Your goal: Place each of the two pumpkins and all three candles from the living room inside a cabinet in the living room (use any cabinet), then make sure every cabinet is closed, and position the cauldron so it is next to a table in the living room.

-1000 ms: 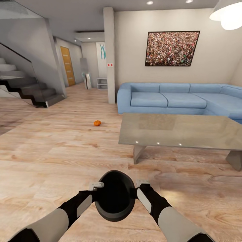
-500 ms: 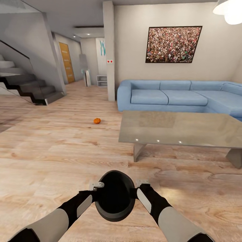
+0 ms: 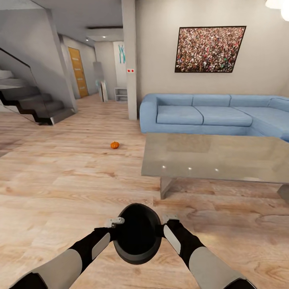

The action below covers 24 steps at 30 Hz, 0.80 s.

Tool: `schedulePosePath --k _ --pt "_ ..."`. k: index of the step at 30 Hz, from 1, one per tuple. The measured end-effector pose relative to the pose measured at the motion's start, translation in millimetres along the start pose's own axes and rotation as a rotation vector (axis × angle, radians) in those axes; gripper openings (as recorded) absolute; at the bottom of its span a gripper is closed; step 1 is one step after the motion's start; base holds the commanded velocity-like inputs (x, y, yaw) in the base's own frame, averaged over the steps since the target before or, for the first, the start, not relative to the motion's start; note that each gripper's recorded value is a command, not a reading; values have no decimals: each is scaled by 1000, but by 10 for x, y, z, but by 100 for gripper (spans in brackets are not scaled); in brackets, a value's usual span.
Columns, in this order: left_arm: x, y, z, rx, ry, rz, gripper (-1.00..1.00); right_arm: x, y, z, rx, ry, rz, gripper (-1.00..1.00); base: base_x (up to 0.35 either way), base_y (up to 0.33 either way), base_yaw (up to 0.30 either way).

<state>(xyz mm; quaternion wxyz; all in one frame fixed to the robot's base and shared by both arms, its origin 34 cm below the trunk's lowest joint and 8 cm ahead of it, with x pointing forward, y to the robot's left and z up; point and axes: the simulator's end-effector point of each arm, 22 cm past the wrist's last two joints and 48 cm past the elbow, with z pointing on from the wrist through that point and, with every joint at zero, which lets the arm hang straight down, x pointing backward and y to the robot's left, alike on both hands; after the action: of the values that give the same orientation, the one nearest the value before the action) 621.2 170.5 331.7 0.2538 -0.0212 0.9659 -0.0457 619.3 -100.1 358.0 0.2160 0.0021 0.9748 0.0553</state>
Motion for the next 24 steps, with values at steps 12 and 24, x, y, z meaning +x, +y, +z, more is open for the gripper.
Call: schedulePosePath --k 12,24 --pt "-22 -4 -14 0 -5 0 -100 -19 1 -16 0 -4 -1 -100 204 0 -221" --pt "-13 0 -1 1 -6 0 -100 -11 2 -2 -1 -6 -1 -100 26 0 -43"
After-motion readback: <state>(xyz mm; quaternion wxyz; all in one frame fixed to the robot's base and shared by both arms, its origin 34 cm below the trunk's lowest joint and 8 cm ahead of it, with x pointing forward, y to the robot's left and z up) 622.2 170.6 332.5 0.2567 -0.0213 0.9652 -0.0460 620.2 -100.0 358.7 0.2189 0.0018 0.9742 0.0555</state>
